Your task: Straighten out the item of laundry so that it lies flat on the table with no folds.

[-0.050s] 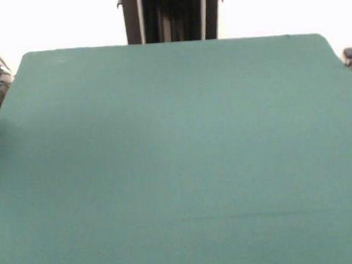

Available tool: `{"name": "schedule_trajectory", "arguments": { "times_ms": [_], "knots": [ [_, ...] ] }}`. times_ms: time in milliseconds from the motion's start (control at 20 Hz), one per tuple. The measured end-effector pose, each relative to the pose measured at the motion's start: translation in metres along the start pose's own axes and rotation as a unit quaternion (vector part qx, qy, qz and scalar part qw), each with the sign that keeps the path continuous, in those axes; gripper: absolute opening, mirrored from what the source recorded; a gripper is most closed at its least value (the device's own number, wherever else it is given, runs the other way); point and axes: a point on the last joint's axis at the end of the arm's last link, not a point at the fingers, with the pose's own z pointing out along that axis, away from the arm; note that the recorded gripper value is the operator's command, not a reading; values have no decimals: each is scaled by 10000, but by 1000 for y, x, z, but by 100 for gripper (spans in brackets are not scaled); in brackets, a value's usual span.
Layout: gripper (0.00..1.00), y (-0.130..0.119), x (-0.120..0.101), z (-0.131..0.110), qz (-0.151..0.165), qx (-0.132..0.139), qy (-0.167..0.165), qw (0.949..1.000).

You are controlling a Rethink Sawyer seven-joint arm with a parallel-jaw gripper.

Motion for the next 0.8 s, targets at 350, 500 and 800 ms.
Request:
{"name": "schedule_trajectory", "arguments": {
  "times_ms": [350,500,800],
  "knots": [
    [0,59,-27,-18,49,-174,-100,9998],
    [0,79,-35,-27,199,-202,-111,9995],
    [0,121,-49,-50,711,-203,-129,9972]
  ]
}}
